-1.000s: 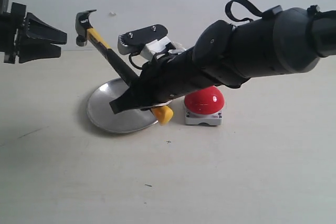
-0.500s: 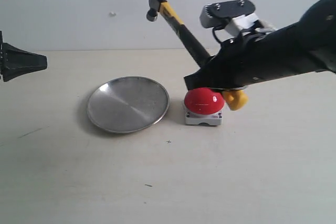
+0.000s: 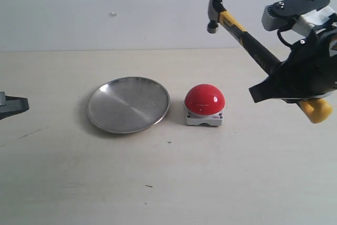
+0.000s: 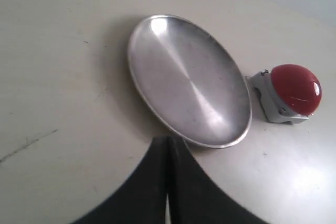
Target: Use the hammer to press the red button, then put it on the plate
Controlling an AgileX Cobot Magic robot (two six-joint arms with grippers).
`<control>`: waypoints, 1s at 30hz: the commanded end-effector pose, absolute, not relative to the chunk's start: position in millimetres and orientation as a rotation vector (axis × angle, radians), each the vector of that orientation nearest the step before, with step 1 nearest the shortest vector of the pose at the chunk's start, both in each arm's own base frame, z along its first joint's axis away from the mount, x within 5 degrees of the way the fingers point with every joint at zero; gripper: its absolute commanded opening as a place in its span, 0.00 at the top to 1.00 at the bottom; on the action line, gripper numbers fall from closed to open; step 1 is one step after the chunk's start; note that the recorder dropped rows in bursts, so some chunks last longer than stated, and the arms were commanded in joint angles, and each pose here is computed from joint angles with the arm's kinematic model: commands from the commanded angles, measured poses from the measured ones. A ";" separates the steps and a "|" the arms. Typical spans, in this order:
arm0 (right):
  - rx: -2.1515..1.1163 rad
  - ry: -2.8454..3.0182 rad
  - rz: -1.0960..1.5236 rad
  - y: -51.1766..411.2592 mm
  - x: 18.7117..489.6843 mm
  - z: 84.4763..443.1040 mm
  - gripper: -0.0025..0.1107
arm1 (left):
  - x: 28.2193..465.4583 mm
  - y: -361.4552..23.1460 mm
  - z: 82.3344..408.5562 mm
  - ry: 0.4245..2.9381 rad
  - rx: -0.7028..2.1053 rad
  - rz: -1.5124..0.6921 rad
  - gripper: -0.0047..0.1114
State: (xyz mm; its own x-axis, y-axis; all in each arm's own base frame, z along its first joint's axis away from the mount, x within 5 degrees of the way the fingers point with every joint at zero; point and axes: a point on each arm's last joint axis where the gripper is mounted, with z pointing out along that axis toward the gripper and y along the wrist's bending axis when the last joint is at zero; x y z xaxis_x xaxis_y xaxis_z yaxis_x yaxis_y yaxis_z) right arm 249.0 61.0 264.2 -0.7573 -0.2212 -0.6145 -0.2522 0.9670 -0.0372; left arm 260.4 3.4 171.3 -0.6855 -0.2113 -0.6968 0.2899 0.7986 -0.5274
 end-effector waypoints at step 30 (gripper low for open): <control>-0.302 2.389 0.090 57.1 233.7 257.3 0.98 | 83.3 4.8 236.0 1.558 -0.504 -0.364 0.96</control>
